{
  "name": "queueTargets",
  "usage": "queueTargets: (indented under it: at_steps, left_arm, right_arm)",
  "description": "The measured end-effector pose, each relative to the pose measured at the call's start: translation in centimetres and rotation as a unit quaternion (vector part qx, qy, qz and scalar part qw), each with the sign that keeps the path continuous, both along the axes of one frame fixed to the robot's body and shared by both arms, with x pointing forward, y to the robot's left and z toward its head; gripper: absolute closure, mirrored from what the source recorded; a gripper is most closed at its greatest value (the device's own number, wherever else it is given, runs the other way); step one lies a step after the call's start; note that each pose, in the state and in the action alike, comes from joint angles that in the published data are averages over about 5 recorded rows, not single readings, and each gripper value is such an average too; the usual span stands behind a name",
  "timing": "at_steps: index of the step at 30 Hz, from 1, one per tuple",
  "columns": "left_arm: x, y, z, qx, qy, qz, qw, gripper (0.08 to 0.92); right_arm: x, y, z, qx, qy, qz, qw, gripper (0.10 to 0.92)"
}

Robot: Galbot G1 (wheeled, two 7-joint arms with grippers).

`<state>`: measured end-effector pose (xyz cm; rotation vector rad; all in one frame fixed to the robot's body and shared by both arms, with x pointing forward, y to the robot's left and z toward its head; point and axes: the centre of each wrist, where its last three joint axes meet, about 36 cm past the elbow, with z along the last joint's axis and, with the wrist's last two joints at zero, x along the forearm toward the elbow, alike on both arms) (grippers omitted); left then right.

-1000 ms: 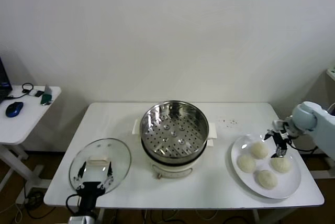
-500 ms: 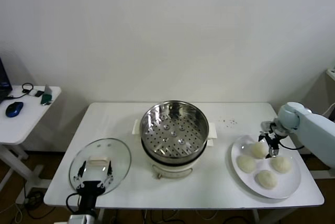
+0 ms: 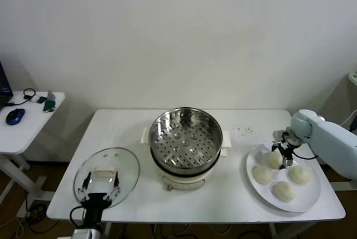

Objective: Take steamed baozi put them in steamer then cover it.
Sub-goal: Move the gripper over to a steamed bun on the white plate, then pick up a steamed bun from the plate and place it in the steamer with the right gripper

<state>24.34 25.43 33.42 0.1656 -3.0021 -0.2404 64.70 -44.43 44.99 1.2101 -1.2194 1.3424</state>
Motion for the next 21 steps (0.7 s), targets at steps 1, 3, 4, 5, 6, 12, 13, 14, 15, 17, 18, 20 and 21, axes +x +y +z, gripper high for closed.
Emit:
queueTargets:
  at_steps: [1,3,4,5,6,12,13,14,15,17,18,20,21]
  left_arm:
    - [0.0,0.0,0.0,0.000,0.000,0.000,1.000,0.177]
    - [-0.1,0.0,0.0,0.000,0.001,0.001,1.000,0.177]
    - [-0.2,0.0,0.0,0.000,0.002,0.001,1.000,0.177]
    - [-0.2,0.0,0.0,0.000,0.002,0.001,1.000,0.177]
    - [-0.2,0.0,0.0,0.000,0.002,0.001,1.000,0.177]
    - [-0.5,0.0,0.1,0.000,0.002,0.001,1.000,0.177]
    - [-0.5,0.0,0.1,0.000,0.002,0.001,1.000,0.177]
    - [-0.5,0.0,0.1,0.000,0.002,0.001,1.000,0.177]
    - [-0.6,0.0,0.1,0.000,0.002,0.001,1.000,0.177]
    - [-0.6,0.0,0.2,0.000,0.002,0.001,1.000,0.177]
    - [-0.6,0.0,0.2,0.000,0.001,0.001,1.000,0.177]
    - [-0.6,0.0,0.2,0.000,0.001,0.001,1.000,0.177]
    - [-0.6,0.0,0.2,0.000,0.001,0.001,1.000,0.177]
  right_arm:
    - [0.0,0.0,0.0,0.000,0.000,0.001,1.000,0.273]
    - [0.1,0.0,0.2,0.001,-0.002,0.002,1.000,0.279]
    - [0.1,0.0,0.3,0.002,-0.003,0.003,1.000,0.283]
    - [0.1,0.0,0.5,0.003,-0.003,0.004,1.000,0.286]
    - [0.1,0.0,0.7,0.003,-0.004,0.006,1.000,0.288]
    - [0.7,0.4,3.0,0.009,-0.015,0.023,1.000,0.293]
    - [0.9,0.7,3.7,0.010,-0.018,0.029,0.999,0.293]
    - [1.1,1.0,4.4,0.012,-0.022,0.035,0.999,0.293]
    - [1.4,1.4,5.3,0.014,-0.025,0.042,0.999,0.293]
    - [2.0,2.4,7.0,0.017,-0.033,0.059,0.998,0.293]
    - [2.3,3.0,8.0,0.019,-0.037,0.068,0.997,0.293]
    - [2.9,4.3,10.1,0.021,-0.046,0.091,0.995,0.293]
    - [3.2,5.0,11.2,0.021,-0.050,0.103,0.993,0.293]
